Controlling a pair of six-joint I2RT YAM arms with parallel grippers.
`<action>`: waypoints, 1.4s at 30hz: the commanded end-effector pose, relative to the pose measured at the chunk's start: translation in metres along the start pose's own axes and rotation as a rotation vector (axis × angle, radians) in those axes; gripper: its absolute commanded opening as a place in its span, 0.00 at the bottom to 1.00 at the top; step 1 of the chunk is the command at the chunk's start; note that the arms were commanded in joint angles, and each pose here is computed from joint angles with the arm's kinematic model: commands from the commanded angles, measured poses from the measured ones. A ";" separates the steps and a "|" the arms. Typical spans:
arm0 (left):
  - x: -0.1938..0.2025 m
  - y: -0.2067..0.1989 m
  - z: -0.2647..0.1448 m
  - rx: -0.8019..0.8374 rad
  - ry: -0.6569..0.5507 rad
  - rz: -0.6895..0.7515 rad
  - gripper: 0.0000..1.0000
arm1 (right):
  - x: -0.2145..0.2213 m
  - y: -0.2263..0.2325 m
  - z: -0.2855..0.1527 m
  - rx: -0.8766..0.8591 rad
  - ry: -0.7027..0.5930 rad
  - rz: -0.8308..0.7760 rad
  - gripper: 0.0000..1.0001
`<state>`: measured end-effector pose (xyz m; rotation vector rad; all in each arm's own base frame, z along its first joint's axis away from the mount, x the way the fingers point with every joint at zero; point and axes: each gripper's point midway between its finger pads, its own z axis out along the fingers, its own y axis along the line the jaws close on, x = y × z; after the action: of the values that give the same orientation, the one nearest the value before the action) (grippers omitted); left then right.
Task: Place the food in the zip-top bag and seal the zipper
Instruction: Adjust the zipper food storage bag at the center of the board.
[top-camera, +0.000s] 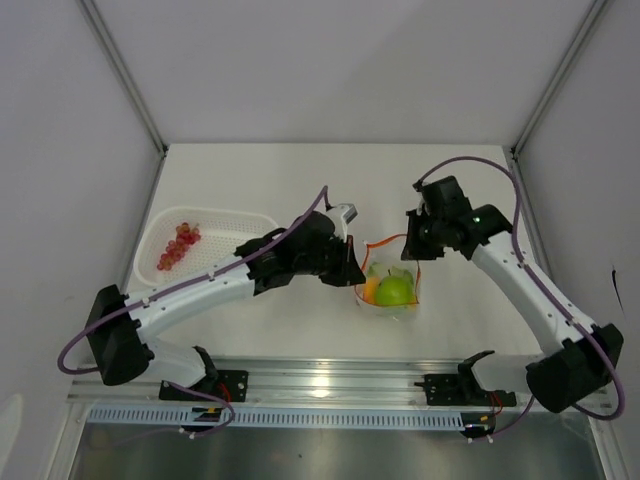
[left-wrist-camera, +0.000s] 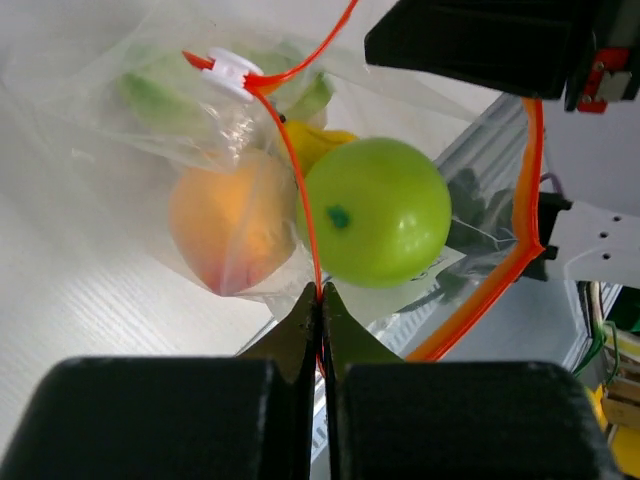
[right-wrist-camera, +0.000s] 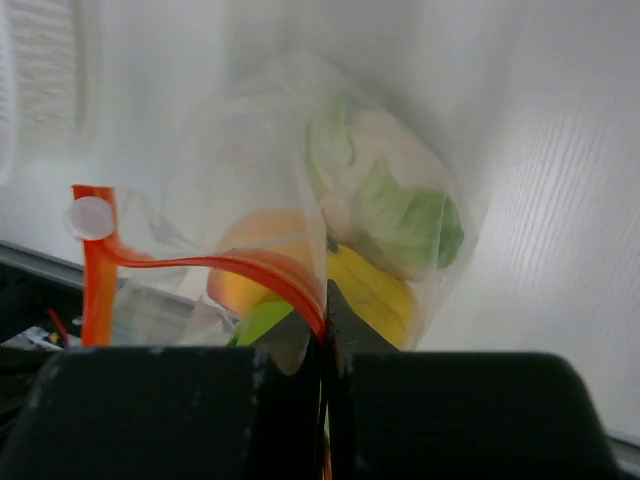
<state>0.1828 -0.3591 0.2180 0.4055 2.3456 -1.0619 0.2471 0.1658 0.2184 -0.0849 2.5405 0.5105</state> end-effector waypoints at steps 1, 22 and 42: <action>0.002 -0.013 -0.006 0.078 0.023 -0.013 0.01 | -0.002 -0.007 0.006 0.040 0.014 -0.012 0.00; -0.035 -0.066 -0.065 0.309 -0.166 0.062 0.01 | 0.018 -0.030 0.038 0.058 0.058 0.036 0.00; -0.005 -0.034 -0.026 0.212 -0.001 -0.038 0.01 | 0.024 -0.024 0.030 0.025 0.044 0.031 0.00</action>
<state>0.1652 -0.3622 0.2225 0.4335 2.3617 -1.2513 0.2437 0.1560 0.1631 -0.0338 2.6514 0.4850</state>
